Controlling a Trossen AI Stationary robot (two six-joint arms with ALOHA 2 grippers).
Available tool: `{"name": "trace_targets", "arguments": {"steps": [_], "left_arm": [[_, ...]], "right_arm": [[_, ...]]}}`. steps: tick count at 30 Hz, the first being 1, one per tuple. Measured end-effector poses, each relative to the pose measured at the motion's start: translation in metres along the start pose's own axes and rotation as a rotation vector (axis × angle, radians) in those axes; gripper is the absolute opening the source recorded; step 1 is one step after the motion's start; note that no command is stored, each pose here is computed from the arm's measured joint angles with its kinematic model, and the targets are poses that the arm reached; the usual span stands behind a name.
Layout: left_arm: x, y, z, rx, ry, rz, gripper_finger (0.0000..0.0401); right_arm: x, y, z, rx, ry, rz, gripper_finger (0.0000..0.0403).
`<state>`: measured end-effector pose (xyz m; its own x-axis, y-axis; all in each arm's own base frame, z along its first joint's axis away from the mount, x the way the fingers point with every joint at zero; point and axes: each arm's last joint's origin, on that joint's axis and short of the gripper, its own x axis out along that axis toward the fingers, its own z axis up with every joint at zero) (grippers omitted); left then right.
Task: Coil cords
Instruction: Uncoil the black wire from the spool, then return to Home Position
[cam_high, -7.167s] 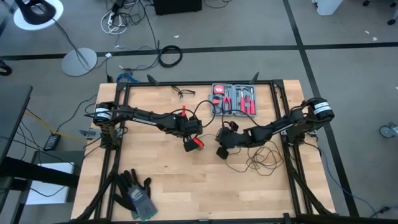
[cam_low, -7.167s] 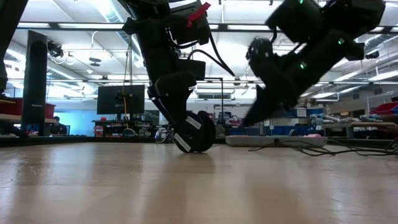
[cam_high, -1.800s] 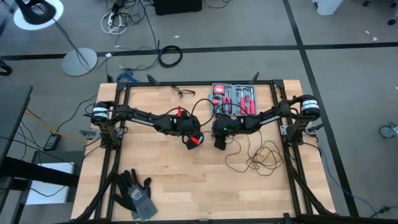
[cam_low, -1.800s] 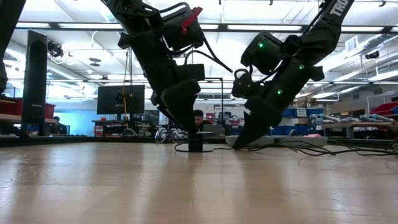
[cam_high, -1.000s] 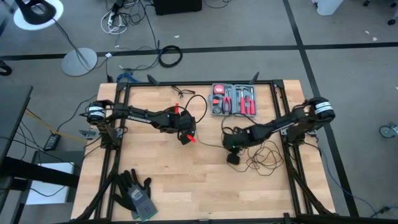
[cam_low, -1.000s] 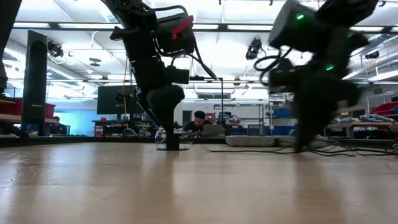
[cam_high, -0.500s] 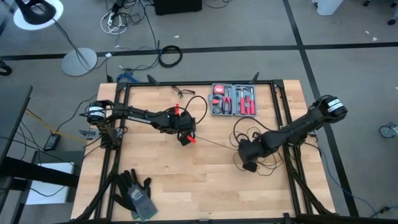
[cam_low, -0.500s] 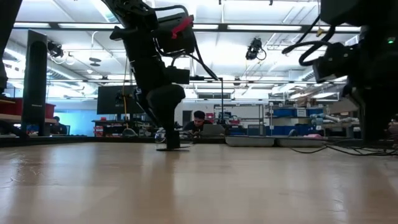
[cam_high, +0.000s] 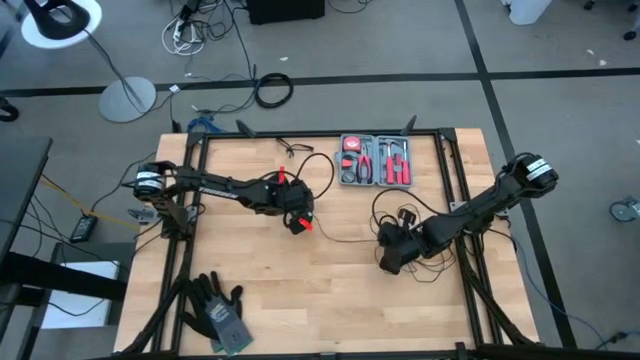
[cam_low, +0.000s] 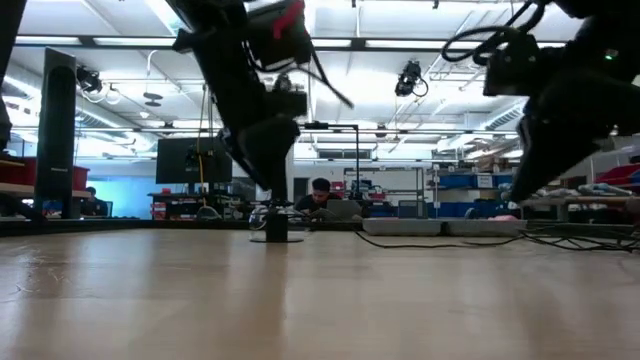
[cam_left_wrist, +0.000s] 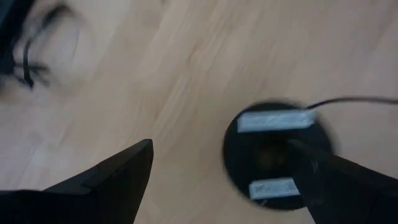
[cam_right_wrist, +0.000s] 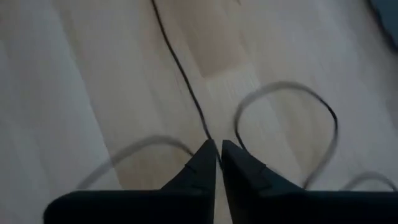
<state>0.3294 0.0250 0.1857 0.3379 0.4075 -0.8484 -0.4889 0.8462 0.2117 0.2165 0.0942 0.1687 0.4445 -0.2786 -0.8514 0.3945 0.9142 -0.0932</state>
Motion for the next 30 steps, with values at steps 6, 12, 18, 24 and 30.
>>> {"name": "trace_targets", "arguments": {"steps": [6,12,18,24,30], "left_arm": [[-0.028,0.0,0.01,0.035,-0.133,-0.055,0.0367],[-0.055,0.005,0.005,0.043,-0.232,-0.094,0.0367],[-0.07,0.021,-0.035,-0.037,-0.359,-0.159,0.0367],[-0.078,0.025,-0.077,-0.062,-0.459,-0.336,0.0367],[-0.073,0.031,-0.118,-0.088,-0.582,-0.399,0.0367]], "right_arm": [[0.0,0.003,0.008,-0.023,-0.099,0.001,0.0051],[0.0,0.004,0.009,-0.018,-0.112,0.007,0.0062],[0.0,0.006,0.009,-0.015,-0.084,0.051,0.006],[0.001,0.003,0.007,-0.067,-0.054,0.037,0.0061],[-0.007,-0.014,0.008,-0.076,-0.102,0.042,0.006]]}}
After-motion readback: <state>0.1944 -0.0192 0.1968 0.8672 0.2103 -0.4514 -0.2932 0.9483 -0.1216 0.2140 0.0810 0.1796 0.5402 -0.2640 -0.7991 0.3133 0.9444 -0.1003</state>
